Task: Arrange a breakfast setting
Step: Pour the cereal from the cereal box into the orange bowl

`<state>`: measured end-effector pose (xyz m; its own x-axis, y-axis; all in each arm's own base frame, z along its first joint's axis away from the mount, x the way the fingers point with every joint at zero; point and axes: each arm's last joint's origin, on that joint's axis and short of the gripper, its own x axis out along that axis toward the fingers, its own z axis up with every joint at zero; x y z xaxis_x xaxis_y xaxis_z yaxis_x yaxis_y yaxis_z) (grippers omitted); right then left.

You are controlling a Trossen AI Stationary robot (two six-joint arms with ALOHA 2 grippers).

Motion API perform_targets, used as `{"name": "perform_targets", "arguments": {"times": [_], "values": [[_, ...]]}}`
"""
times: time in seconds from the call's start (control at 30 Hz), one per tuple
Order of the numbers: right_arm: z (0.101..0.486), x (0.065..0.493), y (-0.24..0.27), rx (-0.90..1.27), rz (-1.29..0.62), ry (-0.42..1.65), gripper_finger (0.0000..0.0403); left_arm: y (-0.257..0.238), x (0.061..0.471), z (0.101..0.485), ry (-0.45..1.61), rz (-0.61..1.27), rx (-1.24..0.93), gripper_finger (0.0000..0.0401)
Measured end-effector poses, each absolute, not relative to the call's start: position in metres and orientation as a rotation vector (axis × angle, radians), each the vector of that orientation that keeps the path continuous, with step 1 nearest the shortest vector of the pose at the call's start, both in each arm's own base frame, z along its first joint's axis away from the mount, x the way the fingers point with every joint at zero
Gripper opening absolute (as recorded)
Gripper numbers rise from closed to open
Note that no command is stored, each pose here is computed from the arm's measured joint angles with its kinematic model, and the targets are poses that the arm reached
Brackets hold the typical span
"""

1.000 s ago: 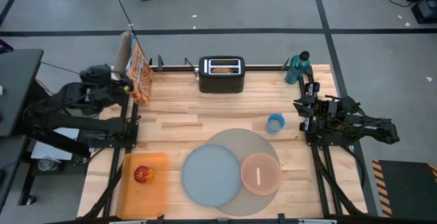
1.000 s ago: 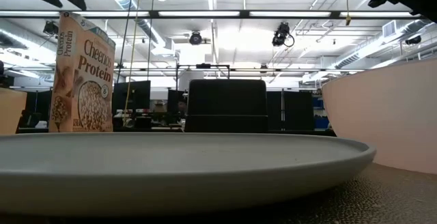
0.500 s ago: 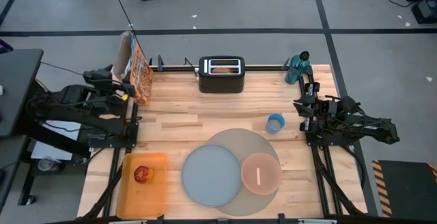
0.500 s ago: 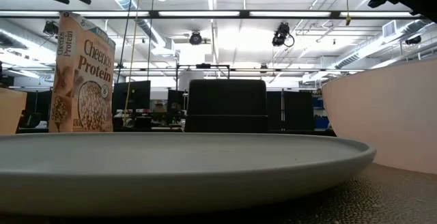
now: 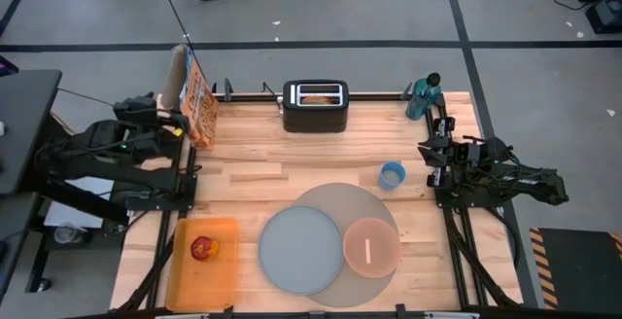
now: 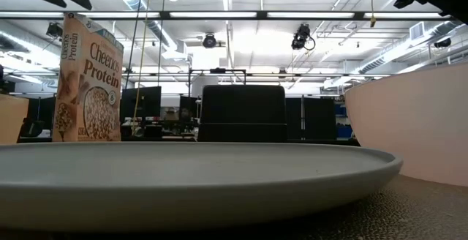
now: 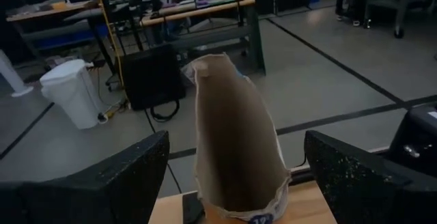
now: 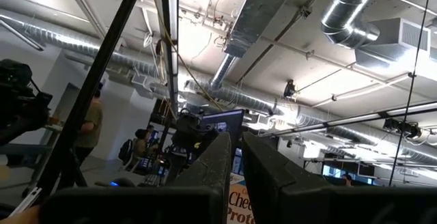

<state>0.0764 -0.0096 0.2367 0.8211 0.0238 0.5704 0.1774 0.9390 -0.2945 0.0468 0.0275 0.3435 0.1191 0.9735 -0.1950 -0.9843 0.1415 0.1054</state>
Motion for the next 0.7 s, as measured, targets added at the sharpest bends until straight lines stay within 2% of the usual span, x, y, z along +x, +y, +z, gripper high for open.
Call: {"name": "perform_targets", "arguments": {"times": [0.27, 0.53, 0.7], "values": [[0.237, 0.076, -0.01, -0.354, -0.086, -0.61, 0.0046, 0.029, 0.048, 0.344, 0.32, 1.389, -0.123, 0.0348], [0.237, 0.076, -0.01, -0.354, -0.086, -0.609, 0.0046, 0.033, 0.048, 0.342, 0.373, 1.44, -0.151, 0.0351], [0.237, 0.076, -0.009, -0.354, -0.082, -0.603, 0.0046, 0.034, 0.058, 0.348, 0.342, 1.385, -0.165, 0.0351]]}}
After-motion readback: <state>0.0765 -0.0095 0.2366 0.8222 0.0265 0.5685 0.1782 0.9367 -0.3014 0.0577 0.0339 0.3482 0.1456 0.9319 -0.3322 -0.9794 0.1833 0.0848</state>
